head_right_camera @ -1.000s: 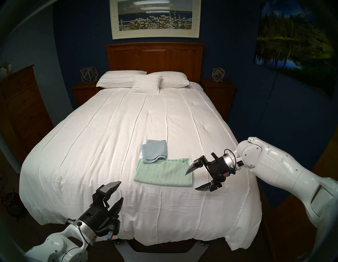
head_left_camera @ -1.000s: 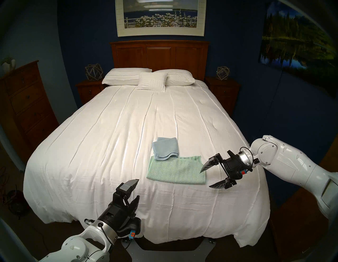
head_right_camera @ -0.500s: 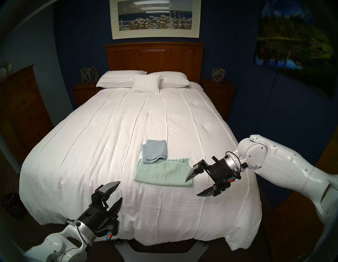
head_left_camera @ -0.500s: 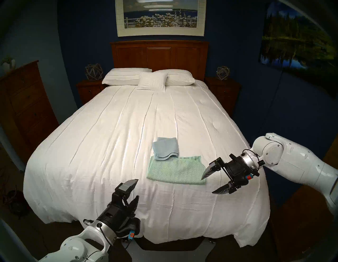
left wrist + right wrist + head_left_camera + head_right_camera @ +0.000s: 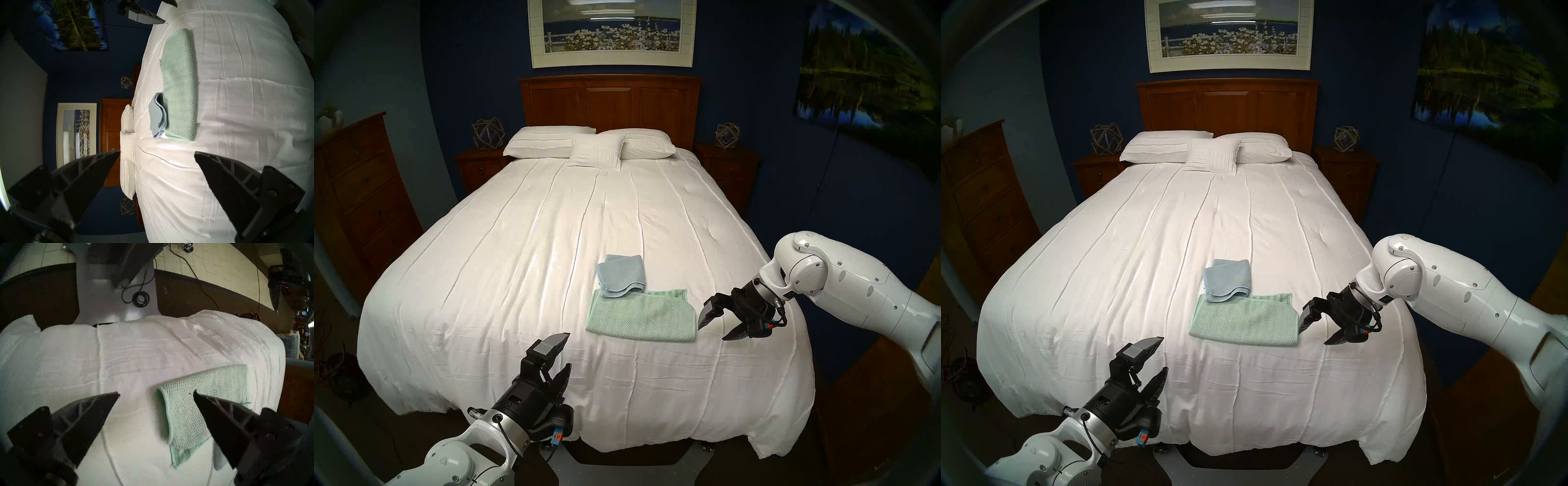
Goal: Fold the hand towels twice and stack them up
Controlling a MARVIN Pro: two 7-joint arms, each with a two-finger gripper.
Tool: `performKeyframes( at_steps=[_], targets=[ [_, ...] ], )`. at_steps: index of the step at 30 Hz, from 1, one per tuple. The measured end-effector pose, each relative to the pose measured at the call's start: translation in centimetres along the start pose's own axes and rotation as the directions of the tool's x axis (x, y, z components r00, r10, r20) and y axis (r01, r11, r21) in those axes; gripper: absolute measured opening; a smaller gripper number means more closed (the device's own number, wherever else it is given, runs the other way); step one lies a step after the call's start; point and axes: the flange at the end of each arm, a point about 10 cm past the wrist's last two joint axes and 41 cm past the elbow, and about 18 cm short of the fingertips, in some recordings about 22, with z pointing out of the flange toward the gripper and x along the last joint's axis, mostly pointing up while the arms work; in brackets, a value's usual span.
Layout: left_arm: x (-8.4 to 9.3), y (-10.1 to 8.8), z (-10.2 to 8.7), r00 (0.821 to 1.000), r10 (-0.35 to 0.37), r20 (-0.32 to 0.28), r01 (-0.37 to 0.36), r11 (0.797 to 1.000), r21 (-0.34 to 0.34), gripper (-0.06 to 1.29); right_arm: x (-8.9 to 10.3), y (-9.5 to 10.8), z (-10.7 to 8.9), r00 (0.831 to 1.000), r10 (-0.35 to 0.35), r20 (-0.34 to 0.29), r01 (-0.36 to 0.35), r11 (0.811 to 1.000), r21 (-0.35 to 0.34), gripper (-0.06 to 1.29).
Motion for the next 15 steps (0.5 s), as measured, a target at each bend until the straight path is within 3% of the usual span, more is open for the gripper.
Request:
performKeyframes(
  at_steps=[5, 15],
  targets=[
    [0.0, 0.0, -0.1, 1.000, 0.000, 0.000, 0.000, 1.000, 0.000, 1.22, -1.0, 0.2, 0.9, 0.998, -0.054, 0.046, 0.052, 0.998, 0.047, 1.22],
    [0.0, 0.0, -0.1, 1.000, 0.000, 0.001, 0.000, 1.000, -0.001, 1.22, -2.0, 2.8, 2.1, 0.987, -0.132, 0.092, 0.135, 0.990, -0.030, 1.22]
  ],
)
